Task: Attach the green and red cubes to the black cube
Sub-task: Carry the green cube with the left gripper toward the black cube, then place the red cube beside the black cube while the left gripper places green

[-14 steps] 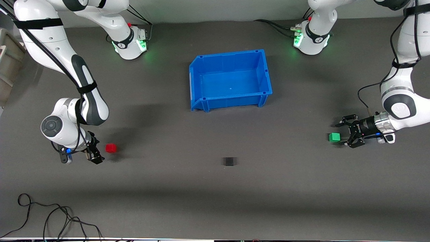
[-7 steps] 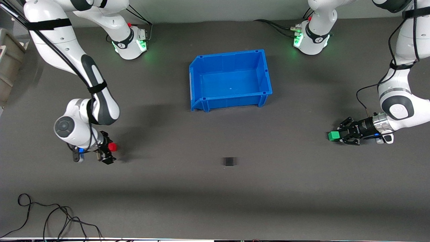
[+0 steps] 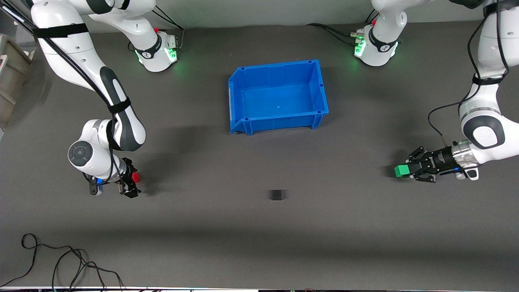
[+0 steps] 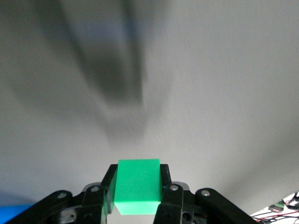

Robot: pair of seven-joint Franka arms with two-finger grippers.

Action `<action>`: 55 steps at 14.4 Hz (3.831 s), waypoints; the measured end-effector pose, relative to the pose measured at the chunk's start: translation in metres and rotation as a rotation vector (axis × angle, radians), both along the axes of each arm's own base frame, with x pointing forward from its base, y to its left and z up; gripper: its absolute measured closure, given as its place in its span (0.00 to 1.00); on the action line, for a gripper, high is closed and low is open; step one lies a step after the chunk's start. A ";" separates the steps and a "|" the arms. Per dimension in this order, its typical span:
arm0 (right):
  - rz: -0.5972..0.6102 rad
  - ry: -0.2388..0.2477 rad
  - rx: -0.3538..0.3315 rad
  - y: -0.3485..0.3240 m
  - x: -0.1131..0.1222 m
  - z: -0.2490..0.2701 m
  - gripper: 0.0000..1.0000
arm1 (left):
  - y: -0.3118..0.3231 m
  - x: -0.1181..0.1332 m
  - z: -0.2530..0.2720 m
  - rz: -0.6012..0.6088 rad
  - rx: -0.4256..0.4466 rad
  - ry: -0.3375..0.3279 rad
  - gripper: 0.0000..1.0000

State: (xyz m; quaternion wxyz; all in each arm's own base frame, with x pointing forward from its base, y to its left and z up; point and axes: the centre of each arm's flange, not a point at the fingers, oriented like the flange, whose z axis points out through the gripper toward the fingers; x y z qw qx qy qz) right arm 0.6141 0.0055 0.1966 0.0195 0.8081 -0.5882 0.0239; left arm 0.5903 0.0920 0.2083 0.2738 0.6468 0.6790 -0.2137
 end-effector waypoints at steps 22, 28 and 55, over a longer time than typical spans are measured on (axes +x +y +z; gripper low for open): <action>-0.024 0.057 -0.028 -0.037 -0.007 -0.006 0.60 | -0.293 0.058 -0.009 0.061 -0.028 0.018 0.63; 0.063 0.105 0.023 0.026 -0.003 0.059 0.60 | -0.318 0.046 -0.048 0.070 -0.001 0.039 0.63; -0.297 -0.201 0.320 0.427 0.064 -0.001 0.60 | -0.428 0.048 -0.051 0.141 -0.008 0.026 0.63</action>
